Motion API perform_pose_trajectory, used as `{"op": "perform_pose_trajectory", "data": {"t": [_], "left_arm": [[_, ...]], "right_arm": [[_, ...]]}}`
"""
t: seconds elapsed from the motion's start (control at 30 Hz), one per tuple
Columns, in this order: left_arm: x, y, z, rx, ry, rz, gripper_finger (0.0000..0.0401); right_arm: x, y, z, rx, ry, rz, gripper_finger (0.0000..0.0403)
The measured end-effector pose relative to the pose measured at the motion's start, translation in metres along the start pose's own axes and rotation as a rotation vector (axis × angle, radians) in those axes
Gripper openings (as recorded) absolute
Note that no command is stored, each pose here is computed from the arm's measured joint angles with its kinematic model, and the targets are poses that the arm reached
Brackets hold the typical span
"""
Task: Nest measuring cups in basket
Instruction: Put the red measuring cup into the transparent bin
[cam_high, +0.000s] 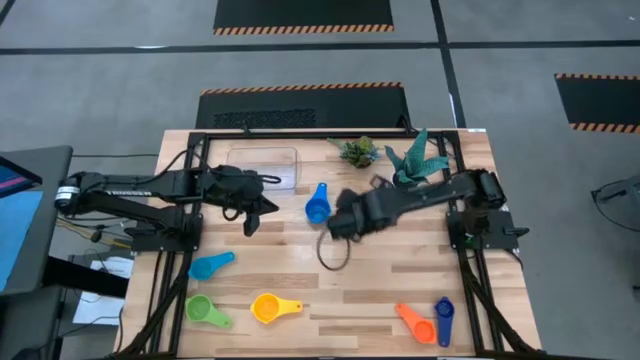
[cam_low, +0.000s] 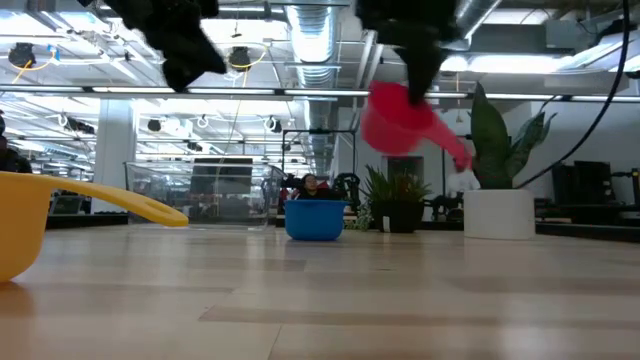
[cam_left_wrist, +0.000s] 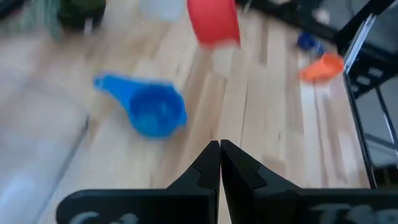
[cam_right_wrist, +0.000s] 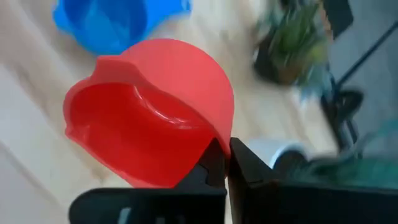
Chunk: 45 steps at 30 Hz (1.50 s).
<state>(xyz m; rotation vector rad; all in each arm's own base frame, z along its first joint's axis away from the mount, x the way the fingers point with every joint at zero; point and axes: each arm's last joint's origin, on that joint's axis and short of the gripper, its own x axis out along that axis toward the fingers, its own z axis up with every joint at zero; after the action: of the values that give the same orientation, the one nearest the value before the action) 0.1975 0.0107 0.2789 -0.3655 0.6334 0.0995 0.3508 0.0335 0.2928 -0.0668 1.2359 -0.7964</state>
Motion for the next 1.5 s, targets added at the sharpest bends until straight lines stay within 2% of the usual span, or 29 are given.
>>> {"op": "perform_pose_trajectory", "data": {"t": [0.2, 0.33, 0.43, 0.57, 0.73, 0.87, 1.1, 1.3, 1.5], "left_arm": [[-0.015, -0.004, -0.023, -0.104, 0.177, 0.023, 0.0000], [-0.016, -0.008, -0.037, -0.187, 0.260, 0.038, 0.0000], [-0.013, -0.012, -0.043, -0.225, 0.273, 0.035, 0.0000], [-0.012, -0.017, -0.051, -0.244, 0.273, 0.075, 0.0000], [-0.012, -0.022, -0.053, -0.229, 0.227, 0.129, 0.0000], [-0.013, -0.025, -0.055, -0.247, 0.209, 0.151, 0.0000], [-0.014, -0.029, -0.057, -0.274, 0.203, 0.150, 0.0000], [-0.014, -0.033, -0.059, -0.292, 0.212, 0.136, 0.0000], [-0.015, -0.035, -0.061, -0.290, 0.204, 0.142, 0.0000]], "right_arm": [[0.010, -0.049, 0.060, 0.051, -0.196, 0.021, 0.0006], [0.017, -0.079, 0.103, 0.079, -0.443, 0.133, 0.0006], [0.021, -0.094, 0.129, 0.082, -0.643, 0.198, 0.0006], [0.029, -0.109, 0.152, 0.076, -0.823, 0.154, 0.0005], [0.060, -0.110, 0.165, 0.008, -0.821, 0.221, 0.0005], [0.079, -0.100, 0.177, -0.041, -0.728, 0.252, 0.0005], [0.088, -0.083, 0.203, -0.134, -0.714, 0.345, 0.0005], [0.110, -0.059, 0.196, -0.190, -0.632, 0.439, 0.0005], [0.126, -0.042, 0.192, -0.219, -0.568, 0.460, 0.0005]]}}
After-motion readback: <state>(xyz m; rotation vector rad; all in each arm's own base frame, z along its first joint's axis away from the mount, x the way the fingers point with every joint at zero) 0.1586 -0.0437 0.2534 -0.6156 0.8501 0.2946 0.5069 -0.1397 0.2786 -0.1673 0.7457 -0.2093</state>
